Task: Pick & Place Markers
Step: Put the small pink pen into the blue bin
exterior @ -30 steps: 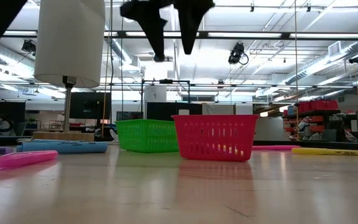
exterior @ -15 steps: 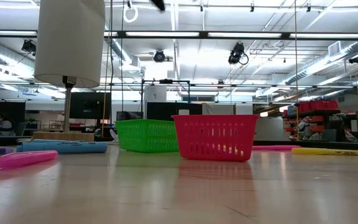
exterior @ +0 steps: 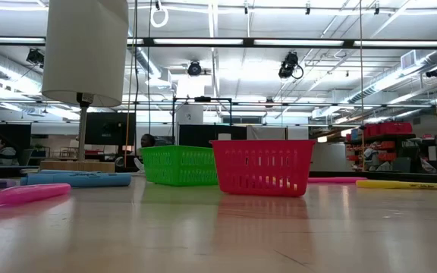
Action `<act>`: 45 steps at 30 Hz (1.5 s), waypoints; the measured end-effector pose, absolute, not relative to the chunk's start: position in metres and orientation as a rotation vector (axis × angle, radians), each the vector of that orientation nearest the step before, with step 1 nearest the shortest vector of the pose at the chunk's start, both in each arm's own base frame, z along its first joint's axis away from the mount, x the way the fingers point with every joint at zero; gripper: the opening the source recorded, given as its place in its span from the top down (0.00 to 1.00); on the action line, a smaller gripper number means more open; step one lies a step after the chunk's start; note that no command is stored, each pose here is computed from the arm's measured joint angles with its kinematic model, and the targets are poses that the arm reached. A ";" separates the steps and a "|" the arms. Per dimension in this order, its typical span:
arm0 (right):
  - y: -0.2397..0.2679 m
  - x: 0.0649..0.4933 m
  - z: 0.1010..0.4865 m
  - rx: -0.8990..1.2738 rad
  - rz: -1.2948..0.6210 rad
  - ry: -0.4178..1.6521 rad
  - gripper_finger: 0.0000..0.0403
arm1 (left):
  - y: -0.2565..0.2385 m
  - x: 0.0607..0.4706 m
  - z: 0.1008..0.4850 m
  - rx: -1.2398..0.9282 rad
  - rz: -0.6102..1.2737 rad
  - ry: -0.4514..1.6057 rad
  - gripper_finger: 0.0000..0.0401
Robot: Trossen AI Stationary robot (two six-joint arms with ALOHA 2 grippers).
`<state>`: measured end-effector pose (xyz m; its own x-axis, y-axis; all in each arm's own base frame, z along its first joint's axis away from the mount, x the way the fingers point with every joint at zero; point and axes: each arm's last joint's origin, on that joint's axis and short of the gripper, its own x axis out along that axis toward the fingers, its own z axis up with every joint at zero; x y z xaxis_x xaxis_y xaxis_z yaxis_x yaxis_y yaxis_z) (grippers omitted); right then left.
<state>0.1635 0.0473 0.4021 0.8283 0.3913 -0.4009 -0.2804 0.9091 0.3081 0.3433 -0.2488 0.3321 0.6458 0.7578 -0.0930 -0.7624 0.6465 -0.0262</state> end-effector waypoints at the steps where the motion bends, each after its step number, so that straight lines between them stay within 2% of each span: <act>1: 0.047 0.164 0.402 0.230 0.363 0.473 0.70 | -0.249 0.342 0.333 -0.071 0.861 0.085 0.35; 4: 0.047 0.164 0.402 0.220 0.365 0.473 0.70 | -0.247 0.340 0.336 -0.060 0.849 0.161 0.35; 11: 0.048 0.166 0.400 0.151 0.378 0.477 0.70 | -0.240 0.324 0.363 0.111 0.785 0.301 0.35; 16: 0.047 0.168 0.398 0.163 0.307 0.485 0.70 | -0.230 0.306 0.382 0.157 0.782 0.263 0.35; 21: 0.046 0.171 0.397 0.142 0.258 0.485 0.70 | -0.211 0.273 0.378 0.170 0.782 0.250 0.35; 27: 0.045 0.173 0.396 0.136 0.235 0.485 0.70 | -0.183 0.233 0.352 -0.024 0.793 0.255 0.35; 31: 0.045 0.173 0.396 0.107 0.239 0.481 0.70 | -0.172 0.223 0.330 -0.146 0.830 0.380 0.35; 38: 0.045 0.173 0.396 0.045 0.255 0.472 0.70 | -0.162 0.216 0.293 -0.478 1.016 0.630 0.35; 45: 0.045 0.173 0.396 -0.010 0.269 0.465 0.70 | -0.159 0.215 0.285 -0.703 1.148 0.868 0.35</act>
